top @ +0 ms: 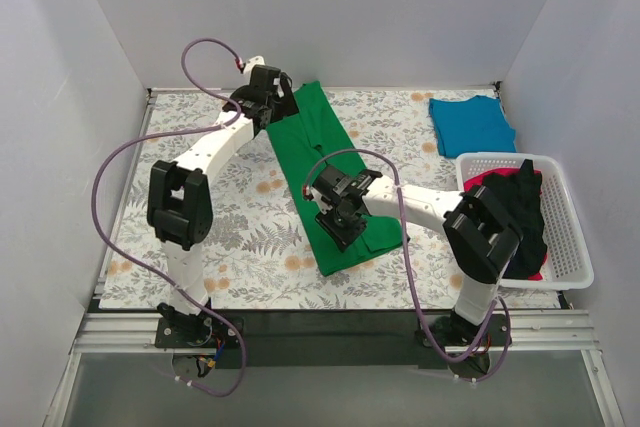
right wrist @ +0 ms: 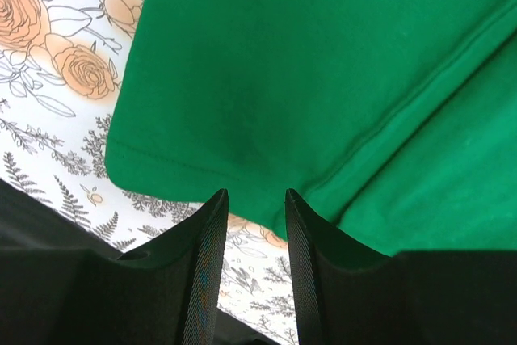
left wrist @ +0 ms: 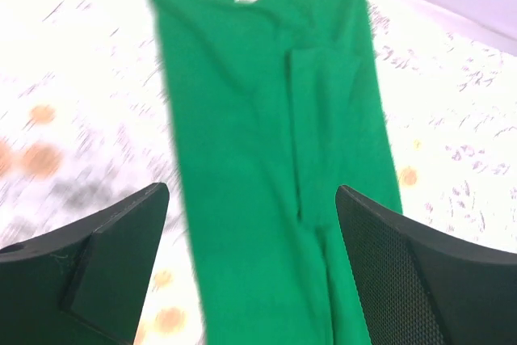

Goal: Fold and stack the t-shirts
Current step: Fold the tshirt

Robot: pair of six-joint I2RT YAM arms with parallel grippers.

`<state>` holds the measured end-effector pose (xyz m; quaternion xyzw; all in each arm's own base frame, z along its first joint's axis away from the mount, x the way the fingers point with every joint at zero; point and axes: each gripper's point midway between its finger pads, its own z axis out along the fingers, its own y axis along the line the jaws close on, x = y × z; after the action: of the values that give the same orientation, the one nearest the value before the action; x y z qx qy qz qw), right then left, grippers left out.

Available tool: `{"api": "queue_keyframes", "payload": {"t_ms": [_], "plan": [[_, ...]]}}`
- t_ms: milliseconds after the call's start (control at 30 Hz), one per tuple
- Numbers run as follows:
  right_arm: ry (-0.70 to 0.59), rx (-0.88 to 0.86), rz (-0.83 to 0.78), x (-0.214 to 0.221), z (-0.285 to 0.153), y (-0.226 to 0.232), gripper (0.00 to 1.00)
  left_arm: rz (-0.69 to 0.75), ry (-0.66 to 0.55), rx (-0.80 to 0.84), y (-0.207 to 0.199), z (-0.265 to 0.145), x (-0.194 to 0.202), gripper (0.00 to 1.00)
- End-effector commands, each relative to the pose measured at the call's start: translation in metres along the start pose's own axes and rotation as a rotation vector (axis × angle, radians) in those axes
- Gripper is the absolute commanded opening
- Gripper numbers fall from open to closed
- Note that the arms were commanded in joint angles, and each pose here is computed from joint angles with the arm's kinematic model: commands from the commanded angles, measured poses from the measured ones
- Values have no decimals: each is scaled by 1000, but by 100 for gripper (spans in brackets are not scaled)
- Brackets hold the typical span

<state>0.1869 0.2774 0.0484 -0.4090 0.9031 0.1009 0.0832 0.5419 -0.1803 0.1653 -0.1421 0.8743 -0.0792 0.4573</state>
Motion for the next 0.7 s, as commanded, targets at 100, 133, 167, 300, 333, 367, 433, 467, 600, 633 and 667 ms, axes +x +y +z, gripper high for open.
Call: {"api": "queue_keyframes", "payload": {"t_ms": [100,133,167,300,333,367,433,467,600,633,667], "plan": [[19,-82,35,2,21,19,41,-73,68,-140,52,-74,25,84],[20,-96,30,2,24,25,41,-79,105,-178,66,-78,44,84],[38,-109,37,5,29,30,40,-89,91,-190,73,-95,40,84],[77,-138,40,10,43,48,40,-137,117,-273,106,-128,65,83],[83,-146,35,11,45,55,40,-146,122,-274,109,-133,68,83],[98,-150,40,13,49,58,40,-147,150,-293,118,-139,81,83],[93,-152,53,8,49,66,39,-167,155,-273,119,-153,83,84],[96,-153,46,7,51,72,39,-181,172,-288,126,-162,90,88],[59,-155,90,-15,47,90,40,-150,202,-291,143,-180,109,90],[38,-162,95,-26,46,97,40,-142,223,-272,142,-184,115,90],[28,-161,111,-32,45,100,40,-142,220,-260,144,-190,115,90]]}}
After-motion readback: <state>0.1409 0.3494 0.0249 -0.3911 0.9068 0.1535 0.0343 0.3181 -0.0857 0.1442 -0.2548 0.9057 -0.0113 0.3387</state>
